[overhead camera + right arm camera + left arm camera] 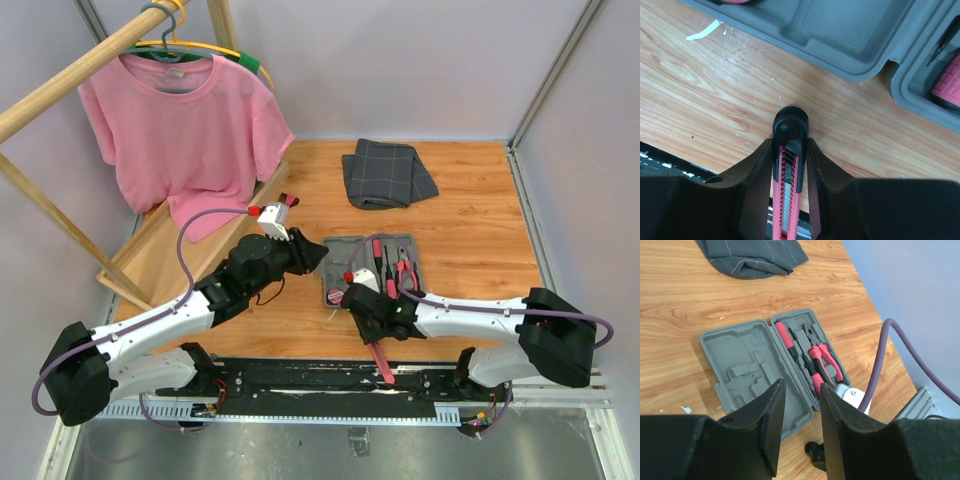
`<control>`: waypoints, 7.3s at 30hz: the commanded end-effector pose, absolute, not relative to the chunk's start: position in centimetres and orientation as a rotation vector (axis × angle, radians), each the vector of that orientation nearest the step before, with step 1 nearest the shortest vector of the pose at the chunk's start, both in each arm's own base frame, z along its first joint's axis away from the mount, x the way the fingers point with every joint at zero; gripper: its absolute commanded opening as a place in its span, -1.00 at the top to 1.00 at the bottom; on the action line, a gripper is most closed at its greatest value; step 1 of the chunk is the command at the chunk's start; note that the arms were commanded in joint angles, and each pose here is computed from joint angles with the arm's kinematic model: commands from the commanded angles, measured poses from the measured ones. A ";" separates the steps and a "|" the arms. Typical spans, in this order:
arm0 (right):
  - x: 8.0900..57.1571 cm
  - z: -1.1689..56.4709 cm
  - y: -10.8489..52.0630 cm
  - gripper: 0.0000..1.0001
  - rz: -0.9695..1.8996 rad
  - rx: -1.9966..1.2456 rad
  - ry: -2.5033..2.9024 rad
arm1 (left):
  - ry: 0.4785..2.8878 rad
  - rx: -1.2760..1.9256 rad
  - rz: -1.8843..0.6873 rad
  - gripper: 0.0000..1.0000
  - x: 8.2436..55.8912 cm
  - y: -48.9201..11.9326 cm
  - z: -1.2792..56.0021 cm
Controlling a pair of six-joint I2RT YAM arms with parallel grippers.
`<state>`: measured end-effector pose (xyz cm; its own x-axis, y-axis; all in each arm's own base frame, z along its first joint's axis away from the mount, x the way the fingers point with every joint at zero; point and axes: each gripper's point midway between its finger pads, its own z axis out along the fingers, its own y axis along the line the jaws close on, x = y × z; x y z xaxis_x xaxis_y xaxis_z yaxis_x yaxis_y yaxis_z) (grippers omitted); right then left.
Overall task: Sort the tools into containers
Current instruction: Pick up the utility knife at the center of the board.
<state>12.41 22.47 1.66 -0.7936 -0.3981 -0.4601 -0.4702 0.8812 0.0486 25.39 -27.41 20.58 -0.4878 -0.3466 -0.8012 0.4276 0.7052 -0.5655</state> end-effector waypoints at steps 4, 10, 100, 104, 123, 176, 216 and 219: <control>14.2 5.8 22.4 0.87 0.254 -0.564 2.447 | 1.830 0.039 -0.907 0.22 25.7 -26.6 21.4; 17.2 12.2 21.0 0.99 0.306 -0.429 2.190 | 1.810 0.063 -0.919 0.11 25.5 -26.7 22.3; 22.1 25.8 15.6 -0.36 0.397 -0.408 1.347 | 1.874 0.676 -1.050 0.99 19.4 -34.8 21.6; 21.4 25.6 18.5 -0.41 0.402 -0.649 1.322 | 1.906 0.683 -1.015 0.99 19.8 -33.6 21.5; 15.4 28.0 22.5 -0.47 0.032 -1.491 0.781 | 1.979 0.895 -0.939 0.99 17.7 -30.8 21.8; 18.2 22.6 23.6 0.99 -0.233 -1.899 0.755 | 1.978 1.077 -1.020 -0.15 14.7 -30.4 21.5; 16.9 27.1 24.1 0.99 0.639 -0.714 1.522 | 1.626 0.540 -1.133 -0.62 18.8 -30.7 31.7; 17.3 27.4 24.3 0.99 0.630 -0.694 1.533 | 1.624 0.535 -1.139 -0.63 19.0 -30.9 31.8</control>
<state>17.11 23.86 24.67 -0.0114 -0.1696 -0.9854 -0.7684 0.6321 -0.0999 18.78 -30.47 30.00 -0.3907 -0.1438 -0.9092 0.7756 0.4807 -0.4092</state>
